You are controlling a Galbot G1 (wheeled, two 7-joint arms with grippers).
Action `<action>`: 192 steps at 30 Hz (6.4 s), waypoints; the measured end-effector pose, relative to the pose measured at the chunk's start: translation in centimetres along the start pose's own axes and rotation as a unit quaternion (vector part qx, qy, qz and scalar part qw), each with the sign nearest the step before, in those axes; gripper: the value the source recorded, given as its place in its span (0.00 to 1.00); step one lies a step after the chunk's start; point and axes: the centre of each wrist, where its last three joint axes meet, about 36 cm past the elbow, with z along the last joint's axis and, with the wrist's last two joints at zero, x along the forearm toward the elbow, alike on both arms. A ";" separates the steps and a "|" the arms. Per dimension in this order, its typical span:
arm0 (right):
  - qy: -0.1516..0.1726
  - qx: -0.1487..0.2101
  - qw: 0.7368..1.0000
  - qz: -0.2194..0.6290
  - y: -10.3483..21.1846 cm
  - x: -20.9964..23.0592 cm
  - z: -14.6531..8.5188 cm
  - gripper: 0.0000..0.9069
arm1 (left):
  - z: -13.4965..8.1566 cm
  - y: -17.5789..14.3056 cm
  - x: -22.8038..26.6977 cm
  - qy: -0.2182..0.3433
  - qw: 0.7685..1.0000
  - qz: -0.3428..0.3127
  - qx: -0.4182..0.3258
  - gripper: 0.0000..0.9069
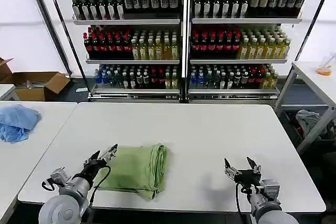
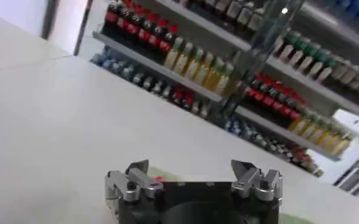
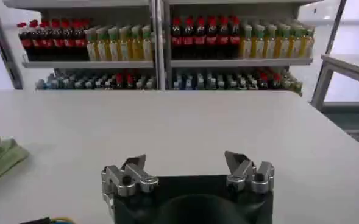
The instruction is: Fold and organize the clothes.
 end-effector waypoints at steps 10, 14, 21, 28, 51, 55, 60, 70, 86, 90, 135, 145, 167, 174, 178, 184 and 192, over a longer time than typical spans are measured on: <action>-0.001 0.003 1.000 0.004 -0.4 0.3 -0.1 1.00 | 2.0 1.6 -1.3 0.022 0.999 -0.023 -0.019 1.00; -0.003 0.003 1.000 0.006 -0.5 0.5 -0.2 1.00 | 2.9 1.8 -1.3 0.037 0.999 -0.017 -0.017 0.79; -0.004 0.003 1.000 0.009 -0.6 0.7 -0.4 1.00 | 2.9 1.9 -1.5 0.043 0.999 0.005 0.019 0.12; -0.003 0.001 1.000 0.011 -0.6 0.9 -0.4 1.00 | 2.6 2.8 -2.1 0.037 0.995 0.018 0.087 0.03; -0.008 -0.003 1.000 0.014 -0.7 1.5 -0.9 1.00 | 0.1 5.5 -1.0 -0.022 0.954 0.054 0.296 0.03; -0.010 -0.003 1.000 0.011 -0.7 1.4 -1.0 1.00 | -3.0 7.2 0.6 -0.052 0.960 0.048 0.270 0.03; -0.013 -0.004 1.000 0.009 -0.8 1.0 -1.0 1.00 | -8.6 8.9 3.7 -0.088 0.979 0.038 0.182 0.03; -0.017 -0.005 1.000 0.005 -0.7 1.1 -1.0 1.00 | -15.0 4.4 7.5 -0.102 0.994 0.038 -0.018 0.03; -0.020 0.001 1.000 0.013 -0.8 1.5 -0.7 1.00 | -0.9 -5.6 1.5 -0.015 0.966 0.049 -0.254 0.03; -0.021 0.001 1.000 0.015 -0.9 1.4 -0.7 1.00 | 1.4 -8.3 0.0 -0.011 0.962 0.072 -0.262 0.03; 0.020 -0.162 0.978 -0.129 10.6 -9.8 -2.9 1.00 | -0.9 -5.0 1.1 -0.144 0.983 0.031 -0.113 1.00; 0.059 -0.185 0.968 -0.158 16.4 -11.9 -2.5 0.02 | -0.9 -3.2 2.9 -0.149 0.982 -0.002 -0.114 1.00; 0.067 -0.189 0.972 -0.123 16.7 -13.6 -1.9 0.00 | -1.0 -2.1 3.6 -0.150 0.982 -0.021 -0.115 1.00; 0.057 -0.174 0.977 -0.111 14.4 -13.9 -2.4 0.00 | -1.1 -2.2 3.4 -0.152 0.982 -0.019 -0.114 1.00; 0.055 -0.157 0.981 -0.096 12.2 -14.2 -2.2 0.00 | -1.0 -2.1 3.3 -0.150 0.982 -0.019 -0.115 1.00; 0.050 -0.129 0.988 -0.070 8.2 -14.8 -2.1 0.29 | -1.0 -2.2 3.0 -0.149 0.982 -0.017 -0.118 1.00; -0.002 -0.075 0.995 -0.062 4.6 -14.0 -2.2 1.00 | -0.7 -2.5 2.7 -0.152 0.978 -0.009 -0.140 1.00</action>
